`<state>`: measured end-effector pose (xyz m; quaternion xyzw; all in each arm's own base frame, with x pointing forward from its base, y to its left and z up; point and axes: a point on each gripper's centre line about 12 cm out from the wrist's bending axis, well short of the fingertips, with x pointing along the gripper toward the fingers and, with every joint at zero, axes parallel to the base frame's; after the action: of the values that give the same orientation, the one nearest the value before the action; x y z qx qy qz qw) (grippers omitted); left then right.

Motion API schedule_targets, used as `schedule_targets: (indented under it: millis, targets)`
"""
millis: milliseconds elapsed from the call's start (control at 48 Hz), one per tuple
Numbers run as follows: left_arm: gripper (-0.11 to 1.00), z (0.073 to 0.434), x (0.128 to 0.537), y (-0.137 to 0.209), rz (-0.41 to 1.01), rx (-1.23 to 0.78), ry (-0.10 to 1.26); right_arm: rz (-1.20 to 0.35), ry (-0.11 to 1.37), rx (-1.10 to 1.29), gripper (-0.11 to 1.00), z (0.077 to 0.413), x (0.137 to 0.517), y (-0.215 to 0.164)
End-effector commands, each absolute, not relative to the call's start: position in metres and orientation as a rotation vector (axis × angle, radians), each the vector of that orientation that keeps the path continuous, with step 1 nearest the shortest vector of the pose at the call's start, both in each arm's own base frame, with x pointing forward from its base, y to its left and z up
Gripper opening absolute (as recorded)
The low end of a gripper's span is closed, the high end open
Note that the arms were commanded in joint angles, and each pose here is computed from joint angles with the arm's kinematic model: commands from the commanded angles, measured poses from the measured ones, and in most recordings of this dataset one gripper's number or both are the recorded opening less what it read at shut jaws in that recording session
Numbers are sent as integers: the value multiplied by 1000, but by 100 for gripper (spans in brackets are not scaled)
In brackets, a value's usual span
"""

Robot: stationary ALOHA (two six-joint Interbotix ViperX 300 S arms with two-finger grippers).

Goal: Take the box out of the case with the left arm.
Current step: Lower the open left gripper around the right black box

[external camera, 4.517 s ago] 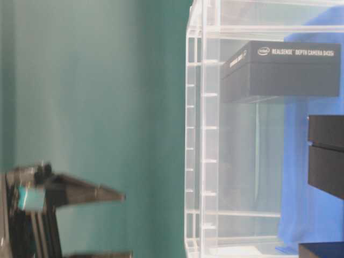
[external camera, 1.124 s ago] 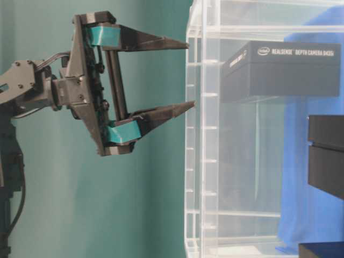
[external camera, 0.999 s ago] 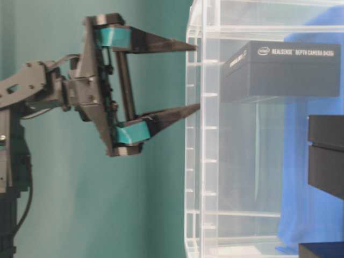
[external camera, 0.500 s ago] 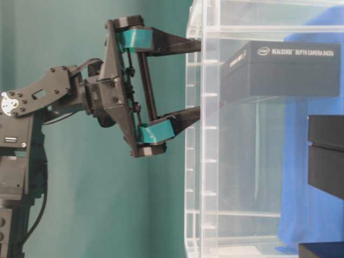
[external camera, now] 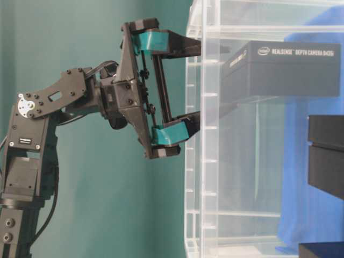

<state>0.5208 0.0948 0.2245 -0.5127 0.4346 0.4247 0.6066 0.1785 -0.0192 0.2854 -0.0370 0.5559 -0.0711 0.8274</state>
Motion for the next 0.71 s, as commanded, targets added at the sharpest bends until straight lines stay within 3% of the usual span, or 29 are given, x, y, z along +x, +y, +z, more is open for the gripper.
schedule_targets:
  millis: [0,687]
  targets:
    - [89,254,516,97,949,-1195,947,-154,1168,-80,3,289,180,-20]
    - [89,229,512,96,964,-1188,975,-155,1167,-78,3,289,179,-20]
